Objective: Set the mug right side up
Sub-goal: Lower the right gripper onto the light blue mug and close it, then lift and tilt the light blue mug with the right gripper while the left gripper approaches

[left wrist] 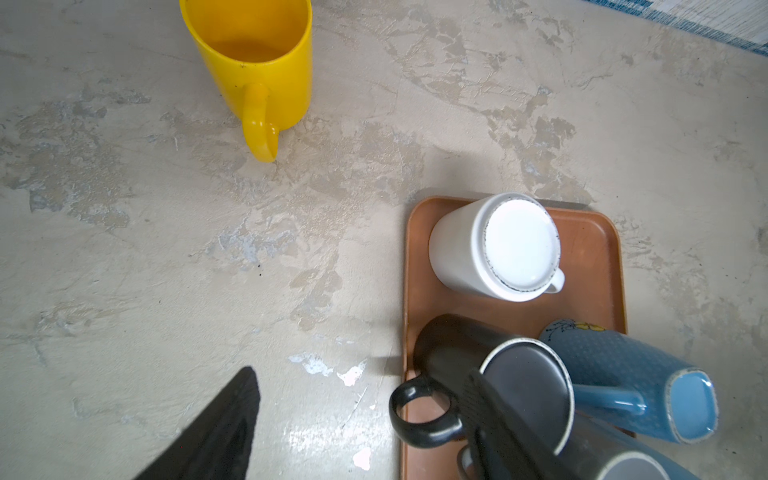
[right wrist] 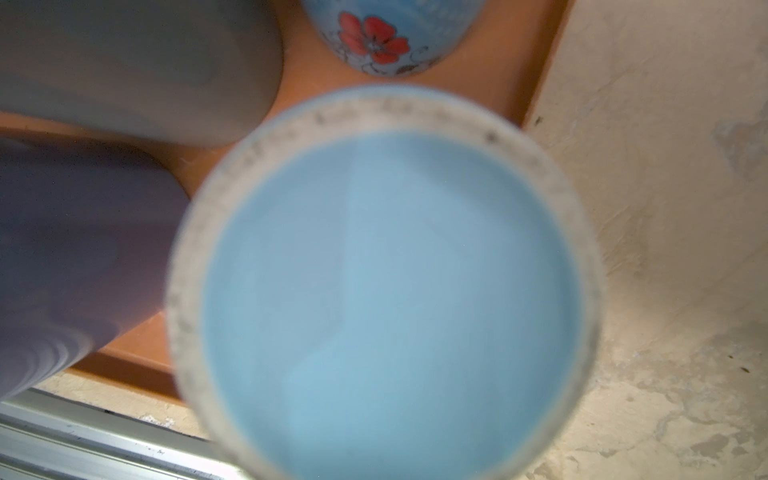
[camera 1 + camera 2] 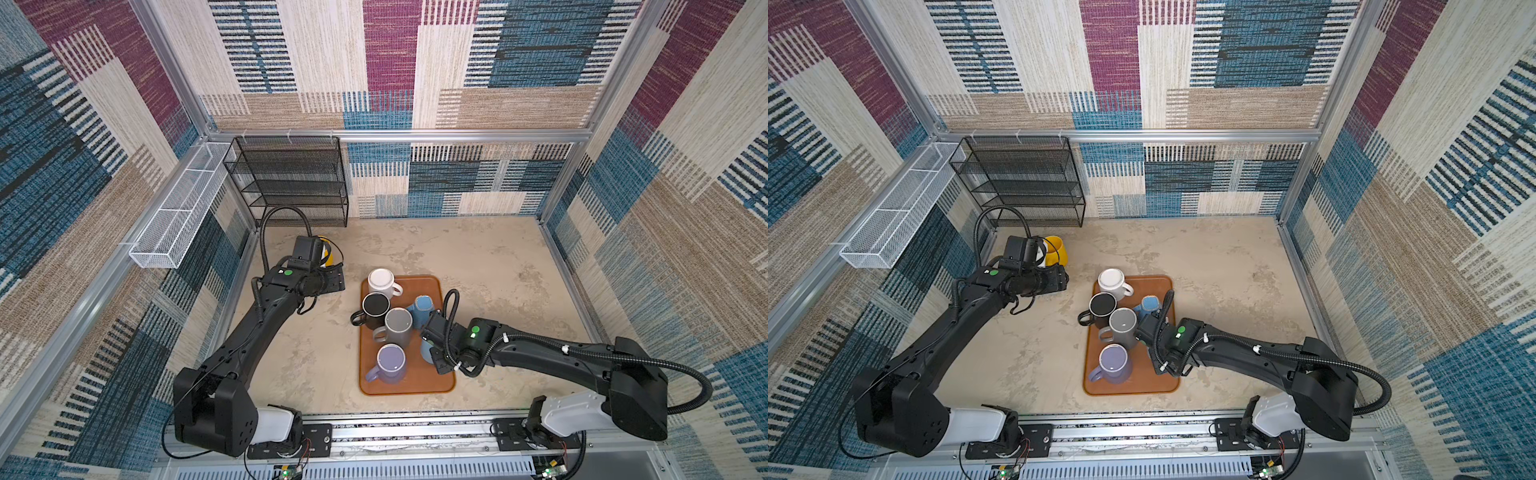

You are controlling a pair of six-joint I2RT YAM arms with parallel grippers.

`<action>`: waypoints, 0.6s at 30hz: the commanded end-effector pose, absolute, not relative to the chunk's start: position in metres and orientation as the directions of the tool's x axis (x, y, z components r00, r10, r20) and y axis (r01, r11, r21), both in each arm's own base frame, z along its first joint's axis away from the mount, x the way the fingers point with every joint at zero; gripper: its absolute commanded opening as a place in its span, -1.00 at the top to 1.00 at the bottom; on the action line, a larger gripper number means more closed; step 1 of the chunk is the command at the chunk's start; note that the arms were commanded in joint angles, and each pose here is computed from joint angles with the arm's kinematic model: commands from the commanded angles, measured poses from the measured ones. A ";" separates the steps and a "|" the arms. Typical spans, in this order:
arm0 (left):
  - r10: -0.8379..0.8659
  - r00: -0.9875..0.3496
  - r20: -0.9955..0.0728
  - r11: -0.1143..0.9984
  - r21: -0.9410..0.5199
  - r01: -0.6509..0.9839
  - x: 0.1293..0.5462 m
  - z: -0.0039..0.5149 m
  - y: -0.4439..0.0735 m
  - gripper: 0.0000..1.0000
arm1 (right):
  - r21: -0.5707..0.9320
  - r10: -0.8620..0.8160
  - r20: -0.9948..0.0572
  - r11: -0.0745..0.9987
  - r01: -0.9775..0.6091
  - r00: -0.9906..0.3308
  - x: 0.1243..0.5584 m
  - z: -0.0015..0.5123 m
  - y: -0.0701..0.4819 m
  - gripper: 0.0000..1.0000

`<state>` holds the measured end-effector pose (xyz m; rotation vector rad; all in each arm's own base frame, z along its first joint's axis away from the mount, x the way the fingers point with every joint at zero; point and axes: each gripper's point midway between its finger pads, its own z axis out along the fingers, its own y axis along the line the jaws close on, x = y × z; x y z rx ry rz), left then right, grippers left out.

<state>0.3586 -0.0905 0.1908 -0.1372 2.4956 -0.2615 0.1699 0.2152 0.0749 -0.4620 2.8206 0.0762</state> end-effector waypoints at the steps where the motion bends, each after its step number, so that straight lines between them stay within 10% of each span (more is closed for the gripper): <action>1: -0.176 -0.799 -0.575 0.972 -0.229 -0.050 0.357 0.193 -0.089 -0.48 | 0.000 -0.307 -0.307 0.947 -0.322 -0.901 0.174 0.082 0.216 0.94; 18: -0.194 -0.774 -0.603 0.967 -0.248 -0.049 0.350 0.210 -0.088 -0.47 | 0.119 -0.341 -0.459 0.892 -0.437 -0.820 0.179 0.152 0.234 1.00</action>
